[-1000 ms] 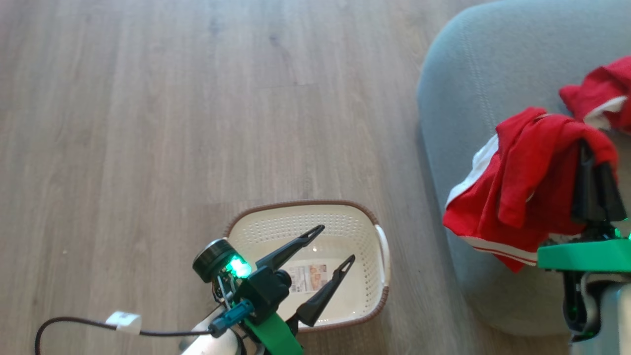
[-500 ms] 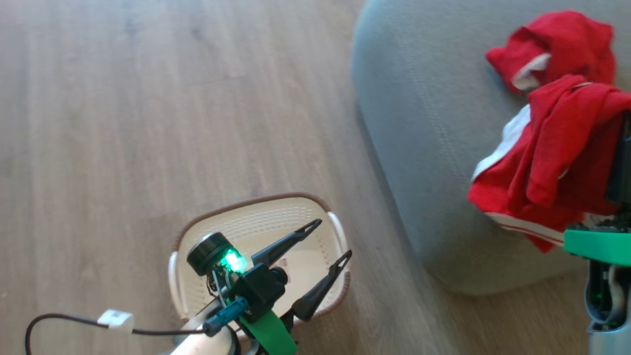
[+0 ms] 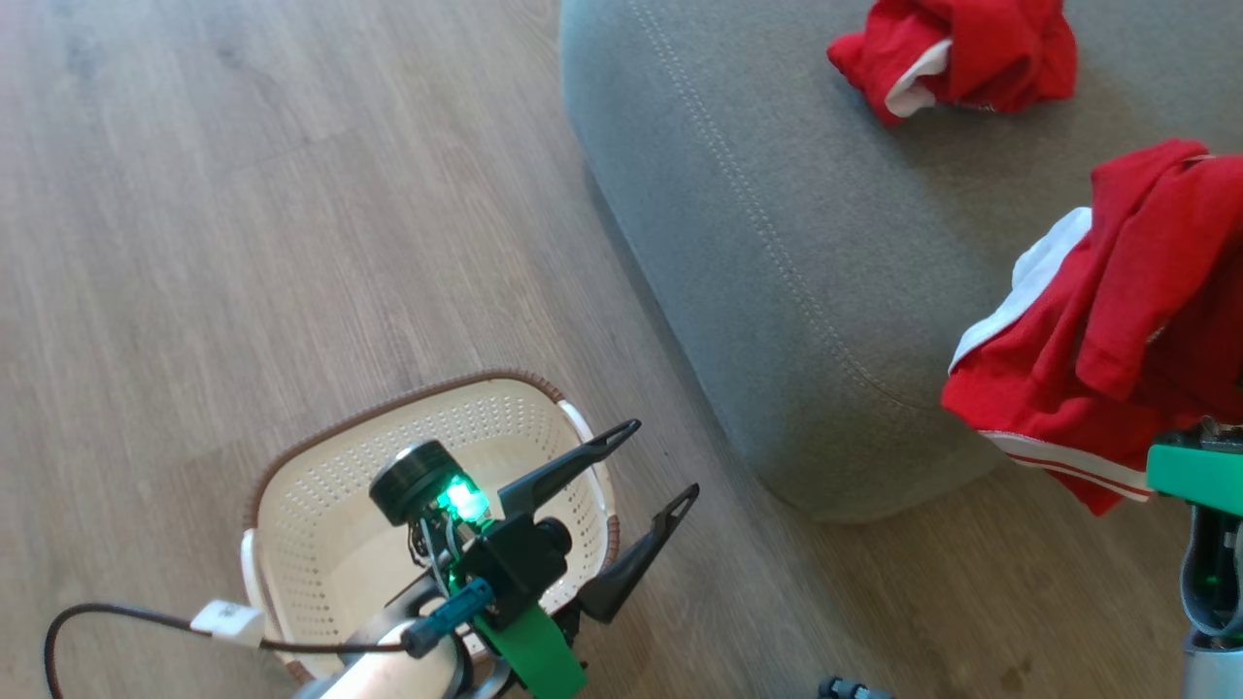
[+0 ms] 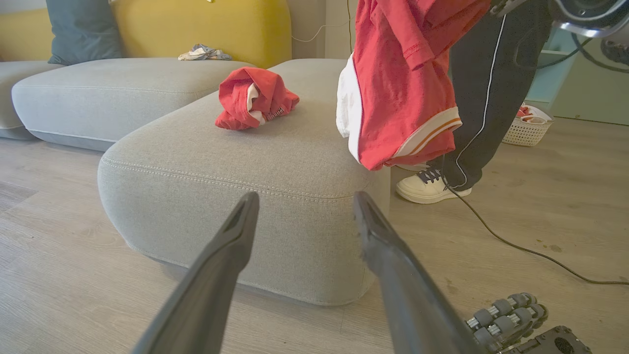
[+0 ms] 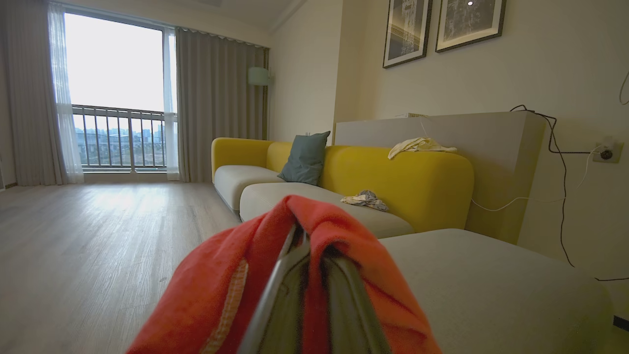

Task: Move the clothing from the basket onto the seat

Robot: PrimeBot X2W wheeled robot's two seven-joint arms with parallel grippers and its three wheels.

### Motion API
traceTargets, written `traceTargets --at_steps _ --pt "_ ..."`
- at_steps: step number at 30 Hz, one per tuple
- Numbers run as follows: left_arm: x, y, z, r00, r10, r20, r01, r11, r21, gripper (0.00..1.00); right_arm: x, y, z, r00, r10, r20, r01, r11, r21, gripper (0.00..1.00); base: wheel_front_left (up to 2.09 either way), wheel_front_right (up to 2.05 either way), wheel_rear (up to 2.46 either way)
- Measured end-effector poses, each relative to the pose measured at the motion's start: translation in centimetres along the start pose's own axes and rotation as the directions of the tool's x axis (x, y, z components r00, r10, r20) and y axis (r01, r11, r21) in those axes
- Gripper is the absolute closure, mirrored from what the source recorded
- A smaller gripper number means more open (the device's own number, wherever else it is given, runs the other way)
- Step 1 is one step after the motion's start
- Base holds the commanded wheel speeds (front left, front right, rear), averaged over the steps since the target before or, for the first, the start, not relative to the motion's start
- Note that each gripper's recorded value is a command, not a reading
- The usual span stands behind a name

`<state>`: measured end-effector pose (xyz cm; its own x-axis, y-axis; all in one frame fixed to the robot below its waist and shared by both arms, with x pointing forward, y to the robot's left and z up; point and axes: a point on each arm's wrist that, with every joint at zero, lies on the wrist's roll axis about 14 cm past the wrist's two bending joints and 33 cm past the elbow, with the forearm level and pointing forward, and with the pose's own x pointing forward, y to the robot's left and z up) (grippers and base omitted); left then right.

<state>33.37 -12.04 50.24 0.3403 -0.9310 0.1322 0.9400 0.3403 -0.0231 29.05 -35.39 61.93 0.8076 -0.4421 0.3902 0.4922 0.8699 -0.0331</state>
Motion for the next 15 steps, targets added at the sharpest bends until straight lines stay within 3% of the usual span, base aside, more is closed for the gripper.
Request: traceTargets --at_steps 9,15 --pt "0.2 -0.3 -0.6 1.0 -0.026 -0.003 0.026 0.999 -0.018 0.0 0.0 -1.1 -0.1 0.999 -0.033 -0.007 0.032 0.999 -0.027 1.0 0.0 0.0 0.0" --pt "-0.1 0.2 -1.3 1.0 -0.025 -0.014 0.025 0.999 -0.02 0.0 2.1 -0.5 1.9 0.997 -0.015 0.075 0.021 0.996 -0.088 1.0 0.0 0.0 0.0"
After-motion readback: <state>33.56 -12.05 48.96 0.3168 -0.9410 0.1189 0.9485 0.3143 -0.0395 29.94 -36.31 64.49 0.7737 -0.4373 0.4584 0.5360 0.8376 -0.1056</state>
